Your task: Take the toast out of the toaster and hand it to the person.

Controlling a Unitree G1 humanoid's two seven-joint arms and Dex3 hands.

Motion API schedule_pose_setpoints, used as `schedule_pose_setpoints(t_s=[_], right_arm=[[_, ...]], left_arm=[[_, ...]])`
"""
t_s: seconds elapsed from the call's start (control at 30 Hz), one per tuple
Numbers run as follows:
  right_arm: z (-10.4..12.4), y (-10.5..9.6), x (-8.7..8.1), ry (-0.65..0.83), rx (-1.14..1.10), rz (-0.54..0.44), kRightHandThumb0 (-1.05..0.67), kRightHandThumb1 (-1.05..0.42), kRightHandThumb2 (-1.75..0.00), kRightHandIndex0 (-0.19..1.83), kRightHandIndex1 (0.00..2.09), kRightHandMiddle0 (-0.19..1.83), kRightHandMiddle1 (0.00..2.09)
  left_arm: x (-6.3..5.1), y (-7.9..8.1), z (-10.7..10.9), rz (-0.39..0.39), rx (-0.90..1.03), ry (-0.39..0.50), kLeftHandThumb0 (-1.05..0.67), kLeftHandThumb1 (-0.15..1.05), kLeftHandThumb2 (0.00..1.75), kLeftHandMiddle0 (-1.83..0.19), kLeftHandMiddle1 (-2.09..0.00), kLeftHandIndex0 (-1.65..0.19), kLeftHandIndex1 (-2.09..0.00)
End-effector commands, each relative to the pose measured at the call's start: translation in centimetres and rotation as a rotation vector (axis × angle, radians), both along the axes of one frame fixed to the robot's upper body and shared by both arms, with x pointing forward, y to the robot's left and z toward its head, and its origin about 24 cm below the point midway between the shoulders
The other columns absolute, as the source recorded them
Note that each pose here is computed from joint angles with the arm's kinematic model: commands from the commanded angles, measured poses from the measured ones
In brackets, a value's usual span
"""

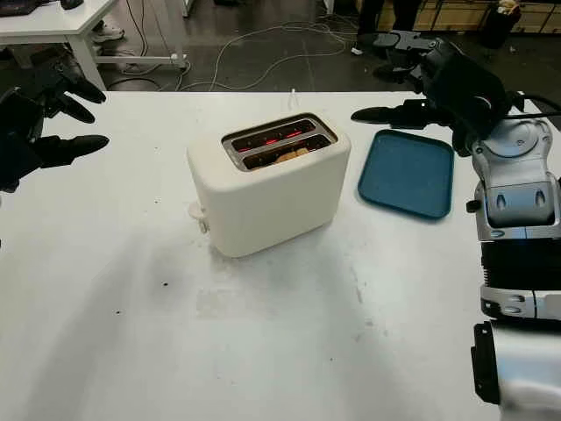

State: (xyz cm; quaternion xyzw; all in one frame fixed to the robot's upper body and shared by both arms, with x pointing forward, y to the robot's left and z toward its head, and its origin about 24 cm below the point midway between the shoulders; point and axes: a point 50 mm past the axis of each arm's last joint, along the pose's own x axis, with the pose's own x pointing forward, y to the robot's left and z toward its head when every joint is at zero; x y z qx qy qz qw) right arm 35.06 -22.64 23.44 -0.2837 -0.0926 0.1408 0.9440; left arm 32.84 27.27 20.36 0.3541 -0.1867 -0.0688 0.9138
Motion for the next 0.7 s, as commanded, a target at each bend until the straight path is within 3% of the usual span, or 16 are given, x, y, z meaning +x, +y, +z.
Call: schedule_pose_setpoints(t_s=[0.0,0.67], right_arm=[[0.47,0.00,-0.11,-0.022,-0.012,0.003,-0.49,-0.71,0.00,0.01,0.76,0.42,0.01],[0.38,-0.01,-0.01,-0.011,0.009,0.008,-0.49,-0.70,0.00,0.00,0.74,0.41,0.00]], left_arm=[[-0.13,0.05,-0.18,0.000,-0.003,-0.010,-1.05,0.92,0.16,0.00,-1.63,0.00,-1.51],[-0.14,0.06,-0.25,0.005,-0.025,0.004,-1.05,0.92,0.15,0.00,-1.62,0.00,-1.52]])
